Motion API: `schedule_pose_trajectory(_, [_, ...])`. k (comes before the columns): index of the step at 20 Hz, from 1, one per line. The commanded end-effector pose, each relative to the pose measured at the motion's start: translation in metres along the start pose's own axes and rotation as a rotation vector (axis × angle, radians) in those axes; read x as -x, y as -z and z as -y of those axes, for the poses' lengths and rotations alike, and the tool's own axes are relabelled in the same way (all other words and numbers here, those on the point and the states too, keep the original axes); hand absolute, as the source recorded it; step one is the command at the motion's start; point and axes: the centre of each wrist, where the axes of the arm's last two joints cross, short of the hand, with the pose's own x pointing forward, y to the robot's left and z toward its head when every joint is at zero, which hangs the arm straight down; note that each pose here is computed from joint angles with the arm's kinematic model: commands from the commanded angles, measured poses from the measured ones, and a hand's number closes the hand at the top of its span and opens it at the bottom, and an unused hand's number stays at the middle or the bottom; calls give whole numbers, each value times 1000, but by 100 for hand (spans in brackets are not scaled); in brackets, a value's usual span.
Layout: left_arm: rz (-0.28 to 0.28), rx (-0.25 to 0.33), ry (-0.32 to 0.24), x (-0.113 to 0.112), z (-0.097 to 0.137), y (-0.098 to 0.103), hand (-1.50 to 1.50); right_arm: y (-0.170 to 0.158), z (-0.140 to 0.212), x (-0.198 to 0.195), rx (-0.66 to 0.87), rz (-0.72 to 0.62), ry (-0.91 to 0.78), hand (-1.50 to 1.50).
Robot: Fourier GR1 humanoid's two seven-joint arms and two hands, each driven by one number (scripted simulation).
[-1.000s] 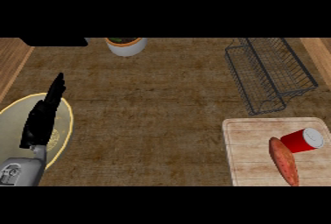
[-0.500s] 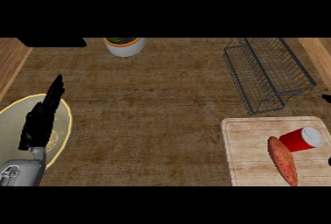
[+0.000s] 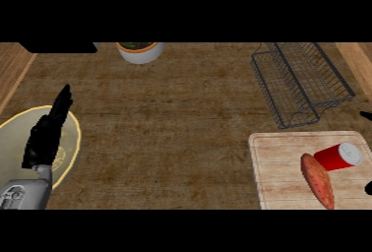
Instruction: Pick the can from the cutting board and place it in the tiered basket
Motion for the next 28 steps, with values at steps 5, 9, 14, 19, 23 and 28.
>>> schedule_pose_trajectory(5, [14, -3, 12, 2, -8, 12, 0, -10, -20, 0, -8, -20, -38, -150])
schedule_pose_trajectory(9, [-9, 7, -10, -8, -16, -1, 0, 0, -36, 9, -25, -47, -6, -150])
schedule_pose_trajectory(14, [-1, 12, 2, -21, -8, 7, 0, 10, -34, -8, -14, -59, 2, -150])
schedule_pose_trajectory(19, [2, 16, 8, -3, 10, -17, 0, 32, -44, 3, -46, -47, -11, -150])
schedule_pose_trajectory(23, [4, 16, -10, -3, 9, -5, 0, 31, -58, 6, -72, -56, -3, -150])
schedule_pose_trajectory(28, [-5, 0, 3, -7, 12, -4, 0, 57, -79, -11, -90, -38, -6, -150])
